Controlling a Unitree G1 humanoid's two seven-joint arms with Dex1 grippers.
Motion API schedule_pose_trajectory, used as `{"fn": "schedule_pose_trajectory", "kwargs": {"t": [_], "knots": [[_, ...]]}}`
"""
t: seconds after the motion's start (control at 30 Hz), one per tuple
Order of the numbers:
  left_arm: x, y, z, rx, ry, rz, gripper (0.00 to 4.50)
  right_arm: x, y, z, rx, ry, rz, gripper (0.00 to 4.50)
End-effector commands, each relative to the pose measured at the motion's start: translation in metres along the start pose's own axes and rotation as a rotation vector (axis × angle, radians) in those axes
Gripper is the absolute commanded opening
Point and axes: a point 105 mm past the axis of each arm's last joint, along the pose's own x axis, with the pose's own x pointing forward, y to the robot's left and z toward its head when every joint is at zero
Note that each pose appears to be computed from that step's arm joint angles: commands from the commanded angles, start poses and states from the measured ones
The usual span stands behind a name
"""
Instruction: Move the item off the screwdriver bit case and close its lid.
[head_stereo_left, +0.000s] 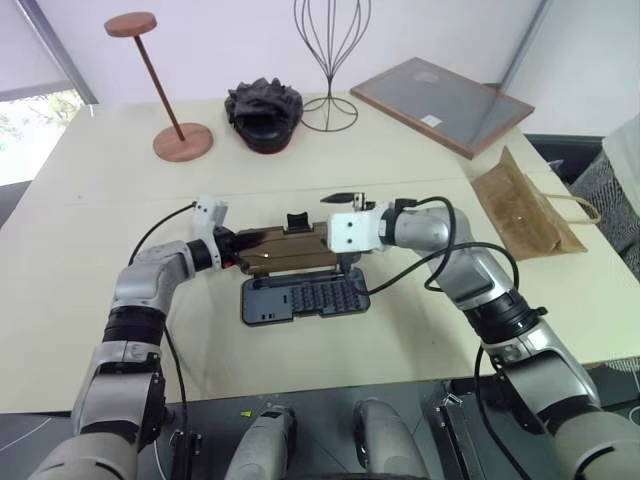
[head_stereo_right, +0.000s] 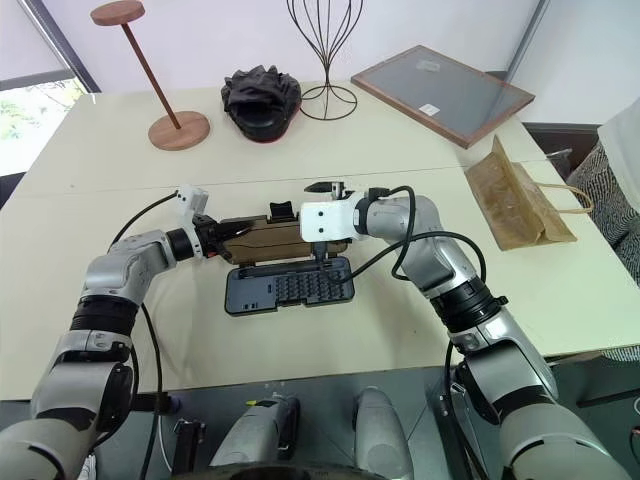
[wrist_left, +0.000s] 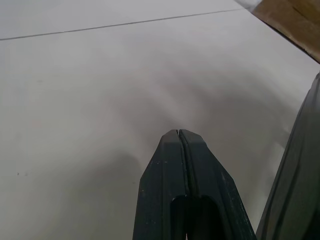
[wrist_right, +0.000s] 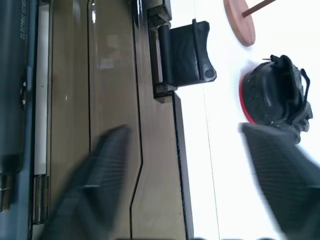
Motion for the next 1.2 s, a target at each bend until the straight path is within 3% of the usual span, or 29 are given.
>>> {"fn": "schedule_pose_trajectory", "kwargs": {"t": [0.03, 0.23, 0.4, 0.77, 0.93, 1.2], "knots": [[-0.004, -0.001, 0.010, 0.048, -0.023, -0.004, 0.00, -0.021, -0.019, 0.005, 0.064, -0.011, 0.015, 4.48], [-0.014, -0.009, 0.016, 0.050, -0.019, -0.054, 0.00, -0.063, -0.048, 0.005, 0.305, -0.051, -0.052, 4.48], [-0.032, -0.024, 0.020, 0.059, 0.021, -0.138, 0.00, -0.085, -0.054, -0.016, 0.360, 0.019, -0.115, 4.48], [-0.068, -0.065, 0.034, 0.063, 0.111, -0.305, 0.00, -0.094, -0.049, -0.038, 0.427, 0.085, -0.158, 4.48], [-0.088, -0.092, 0.003, 0.094, 0.274, -0.406, 0.00, -0.088, -0.038, -0.041, 0.504, 0.084, -0.144, 4.48], [-0.092, -0.091, -0.016, 0.108, 0.337, -0.403, 0.00, -0.075, -0.024, -0.028, 0.660, 0.028, -0.116, 4.48]]}}
